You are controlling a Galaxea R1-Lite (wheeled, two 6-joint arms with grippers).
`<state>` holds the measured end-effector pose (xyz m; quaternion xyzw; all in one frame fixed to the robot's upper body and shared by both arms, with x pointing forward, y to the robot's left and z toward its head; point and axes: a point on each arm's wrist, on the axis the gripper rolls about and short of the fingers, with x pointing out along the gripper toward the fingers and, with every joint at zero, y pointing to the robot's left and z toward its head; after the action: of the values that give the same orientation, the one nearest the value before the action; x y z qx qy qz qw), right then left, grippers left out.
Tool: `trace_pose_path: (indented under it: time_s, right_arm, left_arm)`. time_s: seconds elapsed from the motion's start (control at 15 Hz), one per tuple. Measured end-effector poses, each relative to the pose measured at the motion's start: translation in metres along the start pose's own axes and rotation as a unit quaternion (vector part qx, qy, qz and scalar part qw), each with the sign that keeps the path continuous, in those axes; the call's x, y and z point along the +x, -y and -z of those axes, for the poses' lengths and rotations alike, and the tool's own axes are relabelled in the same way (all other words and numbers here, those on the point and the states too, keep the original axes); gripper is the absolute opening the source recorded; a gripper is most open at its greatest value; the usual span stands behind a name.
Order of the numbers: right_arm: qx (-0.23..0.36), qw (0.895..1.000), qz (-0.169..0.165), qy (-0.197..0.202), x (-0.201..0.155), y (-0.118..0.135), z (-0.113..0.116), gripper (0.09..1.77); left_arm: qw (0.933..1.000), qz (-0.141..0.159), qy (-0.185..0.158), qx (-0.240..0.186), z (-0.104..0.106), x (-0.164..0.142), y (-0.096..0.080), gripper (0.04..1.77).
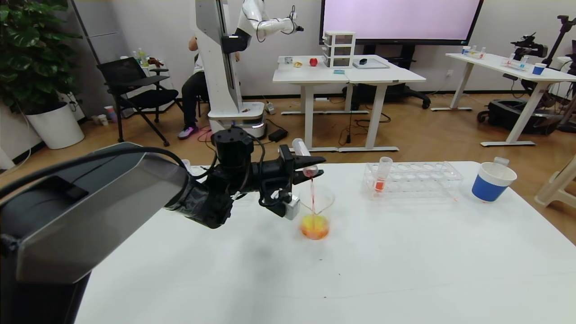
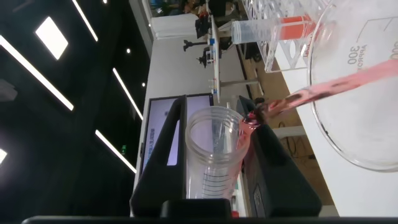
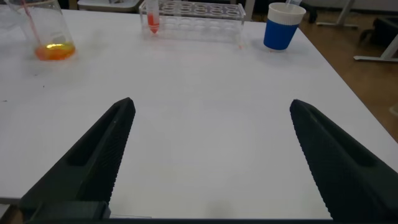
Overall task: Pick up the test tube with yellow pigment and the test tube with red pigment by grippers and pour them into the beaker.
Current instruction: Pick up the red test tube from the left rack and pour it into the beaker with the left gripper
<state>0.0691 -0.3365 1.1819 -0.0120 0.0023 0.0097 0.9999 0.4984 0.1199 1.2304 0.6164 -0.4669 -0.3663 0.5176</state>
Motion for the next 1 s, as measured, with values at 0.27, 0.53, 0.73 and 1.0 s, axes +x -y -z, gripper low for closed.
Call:
trace_pose_path:
  time_s: [0.27,0.53,0.73,1.0]
  right_arm:
    - [0.000,1.000,0.000,0.000,0.000,0.000,0.000,1.74]
    - [0.000,1.000,0.000,0.000,0.000,0.000,0.000,1.74]
    - [0.000,1.000,0.000,0.000,0.000,0.000,0.000,1.74]
    - [0.000,1.000,0.000,0.000,0.000,0.000,0.000,1.74]
  left_arm:
    - [0.9998,0.001,0.003,0.019,-0.002,0.000,0.002,0.54]
    - [0.9999,0.003,0.004,0.015,-0.002,0.000,0.004,0.54]
    - [0.9997,-0.003,0.004,-0.025,0.000,0.001,0.000,0.54]
    - [0.9876,-0.021,-0.006,-0.155,0.005,-0.003,-0.014,0.54]
